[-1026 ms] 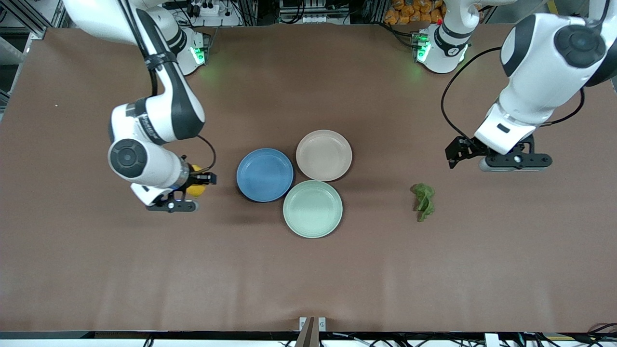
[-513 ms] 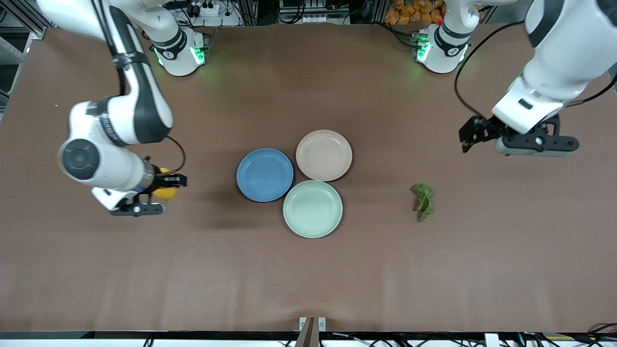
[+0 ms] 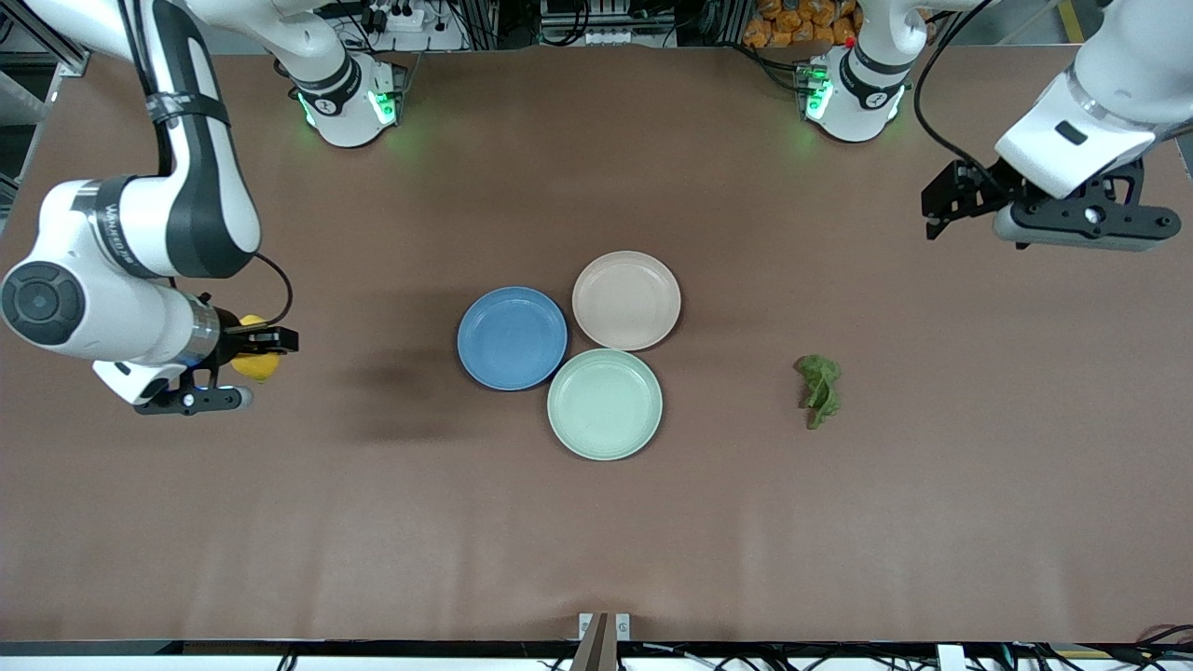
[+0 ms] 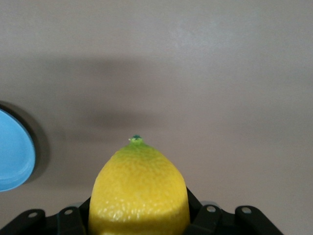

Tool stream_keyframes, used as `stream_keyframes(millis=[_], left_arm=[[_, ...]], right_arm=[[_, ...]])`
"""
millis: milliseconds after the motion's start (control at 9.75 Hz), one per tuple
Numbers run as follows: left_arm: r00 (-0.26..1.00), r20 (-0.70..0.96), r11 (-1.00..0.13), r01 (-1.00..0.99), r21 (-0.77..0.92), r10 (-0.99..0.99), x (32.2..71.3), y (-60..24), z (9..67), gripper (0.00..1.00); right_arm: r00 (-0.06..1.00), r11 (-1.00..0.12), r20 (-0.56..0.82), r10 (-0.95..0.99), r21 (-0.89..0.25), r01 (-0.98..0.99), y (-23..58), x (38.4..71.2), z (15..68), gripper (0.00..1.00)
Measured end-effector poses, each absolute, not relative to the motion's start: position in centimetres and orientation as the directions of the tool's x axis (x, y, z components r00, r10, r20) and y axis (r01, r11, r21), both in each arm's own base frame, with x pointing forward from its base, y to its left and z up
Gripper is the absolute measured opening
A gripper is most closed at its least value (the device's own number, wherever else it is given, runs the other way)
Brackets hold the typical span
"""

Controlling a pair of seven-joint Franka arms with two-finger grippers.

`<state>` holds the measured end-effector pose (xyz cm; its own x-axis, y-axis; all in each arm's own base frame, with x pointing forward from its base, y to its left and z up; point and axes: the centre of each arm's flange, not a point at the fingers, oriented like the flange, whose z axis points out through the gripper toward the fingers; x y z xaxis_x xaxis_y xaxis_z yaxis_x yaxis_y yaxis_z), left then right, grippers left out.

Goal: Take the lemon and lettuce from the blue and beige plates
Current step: 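Raise the left gripper away while the right gripper carries the lemon aside, then lower the lemon to the table with the right gripper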

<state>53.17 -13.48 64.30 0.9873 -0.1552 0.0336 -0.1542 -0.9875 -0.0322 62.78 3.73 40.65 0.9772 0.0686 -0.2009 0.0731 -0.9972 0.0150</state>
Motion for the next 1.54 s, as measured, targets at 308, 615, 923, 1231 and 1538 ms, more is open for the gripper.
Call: stream_keyframes(millis=[308, 615, 923, 1231, 1538], left_arm=[[0.986, 0.02, -0.986, -0.162, -0.021, -0.163, 52.8, -14.0, 64.7, 1.0], [0.985, 0.017, -0.985, -0.17, 0.003, -0.17, 52.6, -14.5, 64.7, 1.0], [0.985, 0.017, -0.985, -0.173, 0.01, -0.173, 52.6, -14.7, 64.7, 1.0], [0.984, 0.017, -0.984, -0.177, 0.01, -0.177, 52.5, -14.9, 64.7, 1.0], [0.984, 0.018, -0.984, -0.178, 0.01, -0.178, 52.5, -14.9, 64.8, 1.0]], right_arm=[[0.976, -0.997, -0.204, 0.082, -0.01, 0.082, -2.0, 62.5, 40.7, 0.59], [0.98, -0.997, -0.183, 0.074, -0.033, 0.069, -4.4, 60.5, 39.8, 0.59], [0.986, -0.995, -0.139, 0.093, -0.051, 0.087, -3.3, 58.5, 37.0, 0.58], [0.989, -0.994, -0.105, 0.099, -0.051, 0.094, -2.7, 56.4, 32.9, 0.58], [0.992, -0.994, -0.078, 0.098, -0.044, 0.095, -2.5, 54.6, 29.6, 0.58]])
